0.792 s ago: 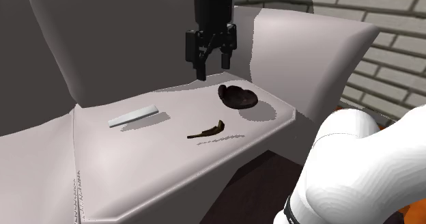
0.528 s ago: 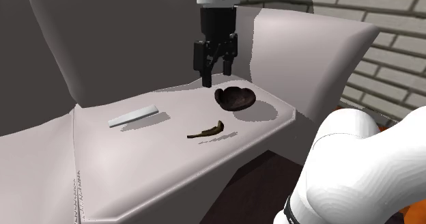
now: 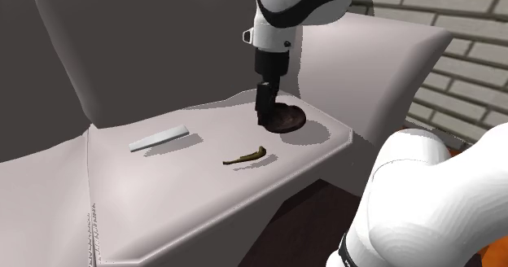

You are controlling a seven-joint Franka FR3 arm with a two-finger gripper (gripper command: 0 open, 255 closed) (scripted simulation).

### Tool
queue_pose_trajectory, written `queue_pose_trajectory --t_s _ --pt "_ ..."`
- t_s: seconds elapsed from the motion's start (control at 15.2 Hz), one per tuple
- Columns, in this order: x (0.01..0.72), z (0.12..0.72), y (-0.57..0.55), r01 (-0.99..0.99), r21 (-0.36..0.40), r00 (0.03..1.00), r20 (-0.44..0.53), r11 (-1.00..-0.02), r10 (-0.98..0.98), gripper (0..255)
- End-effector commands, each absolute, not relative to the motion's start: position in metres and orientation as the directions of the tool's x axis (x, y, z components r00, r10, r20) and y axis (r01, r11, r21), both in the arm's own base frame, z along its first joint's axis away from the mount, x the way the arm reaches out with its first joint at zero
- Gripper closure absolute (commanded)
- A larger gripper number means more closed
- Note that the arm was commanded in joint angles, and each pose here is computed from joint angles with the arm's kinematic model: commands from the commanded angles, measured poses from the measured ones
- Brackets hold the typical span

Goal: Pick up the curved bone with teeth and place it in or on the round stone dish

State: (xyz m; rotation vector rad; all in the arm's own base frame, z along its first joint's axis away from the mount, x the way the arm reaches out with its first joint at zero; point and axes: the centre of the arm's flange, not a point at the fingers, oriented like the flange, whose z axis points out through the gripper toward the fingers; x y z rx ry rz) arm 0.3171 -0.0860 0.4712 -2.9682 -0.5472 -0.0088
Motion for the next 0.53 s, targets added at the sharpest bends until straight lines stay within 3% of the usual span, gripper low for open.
queue_pose_trajectory --t_s 0.0,0.46 --pt "0.321 0.446 -0.103 0.439 -0.124 0.899 0.055 -0.89 0.435 0" --pt "0.352 0.366 -0.146 0.678 -0.129 0.735 0.139 -0.724 0.663 0"
